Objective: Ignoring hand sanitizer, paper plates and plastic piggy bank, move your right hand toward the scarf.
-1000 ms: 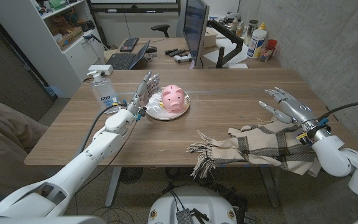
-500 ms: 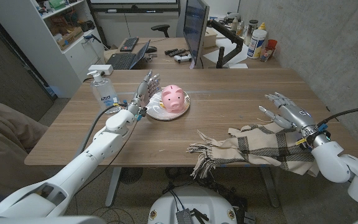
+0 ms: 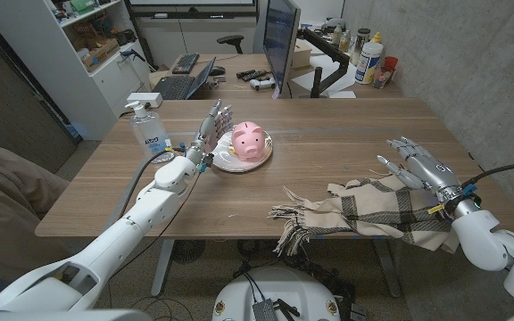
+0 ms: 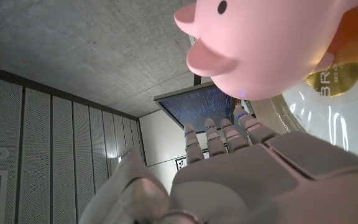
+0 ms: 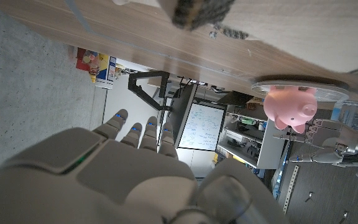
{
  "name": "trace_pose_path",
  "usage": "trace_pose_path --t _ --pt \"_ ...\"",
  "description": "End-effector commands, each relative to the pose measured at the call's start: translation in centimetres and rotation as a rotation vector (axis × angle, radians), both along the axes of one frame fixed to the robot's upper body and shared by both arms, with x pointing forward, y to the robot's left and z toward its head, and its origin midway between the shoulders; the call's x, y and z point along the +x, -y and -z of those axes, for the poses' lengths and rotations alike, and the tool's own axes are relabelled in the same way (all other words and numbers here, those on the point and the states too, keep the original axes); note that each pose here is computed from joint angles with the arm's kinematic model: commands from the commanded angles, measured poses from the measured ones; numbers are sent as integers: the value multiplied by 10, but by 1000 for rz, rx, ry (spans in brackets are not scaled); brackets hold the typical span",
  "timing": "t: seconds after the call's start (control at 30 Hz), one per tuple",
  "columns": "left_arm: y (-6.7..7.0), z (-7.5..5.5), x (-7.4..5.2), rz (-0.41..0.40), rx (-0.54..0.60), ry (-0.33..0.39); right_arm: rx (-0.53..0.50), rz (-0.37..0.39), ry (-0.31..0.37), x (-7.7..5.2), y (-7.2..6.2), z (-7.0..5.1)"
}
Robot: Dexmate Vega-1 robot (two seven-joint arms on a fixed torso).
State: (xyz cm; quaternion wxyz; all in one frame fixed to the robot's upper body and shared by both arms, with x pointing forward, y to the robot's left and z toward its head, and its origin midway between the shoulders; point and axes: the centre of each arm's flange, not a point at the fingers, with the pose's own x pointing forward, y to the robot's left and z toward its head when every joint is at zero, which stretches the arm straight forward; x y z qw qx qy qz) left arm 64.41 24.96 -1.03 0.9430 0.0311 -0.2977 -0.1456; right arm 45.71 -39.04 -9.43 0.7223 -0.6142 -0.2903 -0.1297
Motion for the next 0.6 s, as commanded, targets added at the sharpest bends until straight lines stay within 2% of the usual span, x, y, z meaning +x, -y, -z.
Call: trace_pose_path --t 0.03,0.6 --pt "8 -1 -2 17 3 11 -13 38 3 -5 3 8" --pt "7 -4 0 28 12 9 11 60 -20 -5 0 22"
